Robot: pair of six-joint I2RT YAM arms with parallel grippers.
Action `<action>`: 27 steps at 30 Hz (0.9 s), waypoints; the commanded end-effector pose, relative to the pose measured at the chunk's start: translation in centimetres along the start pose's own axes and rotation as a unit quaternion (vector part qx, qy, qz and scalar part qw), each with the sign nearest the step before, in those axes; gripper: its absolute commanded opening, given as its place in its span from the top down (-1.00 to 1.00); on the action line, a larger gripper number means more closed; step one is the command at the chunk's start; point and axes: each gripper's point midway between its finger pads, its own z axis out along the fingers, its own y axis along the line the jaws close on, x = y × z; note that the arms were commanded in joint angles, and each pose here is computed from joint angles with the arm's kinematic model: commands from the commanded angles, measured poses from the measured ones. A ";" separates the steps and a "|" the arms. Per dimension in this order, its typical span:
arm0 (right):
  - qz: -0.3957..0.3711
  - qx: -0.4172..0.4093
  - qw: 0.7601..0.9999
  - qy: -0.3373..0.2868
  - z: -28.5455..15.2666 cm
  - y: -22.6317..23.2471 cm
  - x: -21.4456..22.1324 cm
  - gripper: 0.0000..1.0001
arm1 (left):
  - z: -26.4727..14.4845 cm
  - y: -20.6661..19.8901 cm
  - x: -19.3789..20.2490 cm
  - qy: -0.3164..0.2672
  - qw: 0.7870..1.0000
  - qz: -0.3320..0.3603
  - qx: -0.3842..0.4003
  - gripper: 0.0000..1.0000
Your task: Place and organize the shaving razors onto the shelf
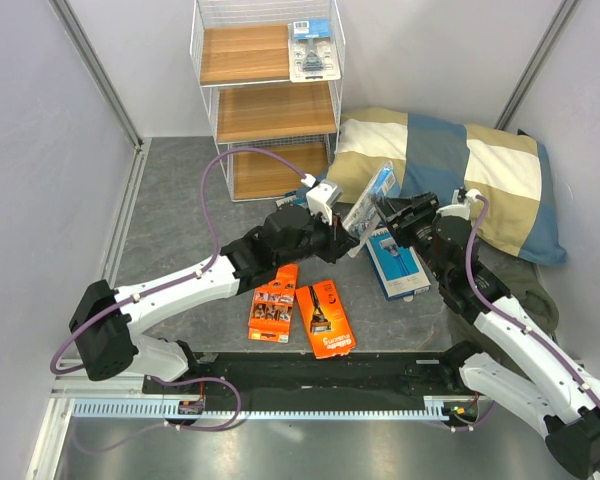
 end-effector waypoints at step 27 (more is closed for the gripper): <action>-0.075 -0.134 0.988 0.005 -2.1 5.8 -0.4 -0.96 | -4.6 0.0 -6.9 -0.089 0.994 0.038 -0.047 0.96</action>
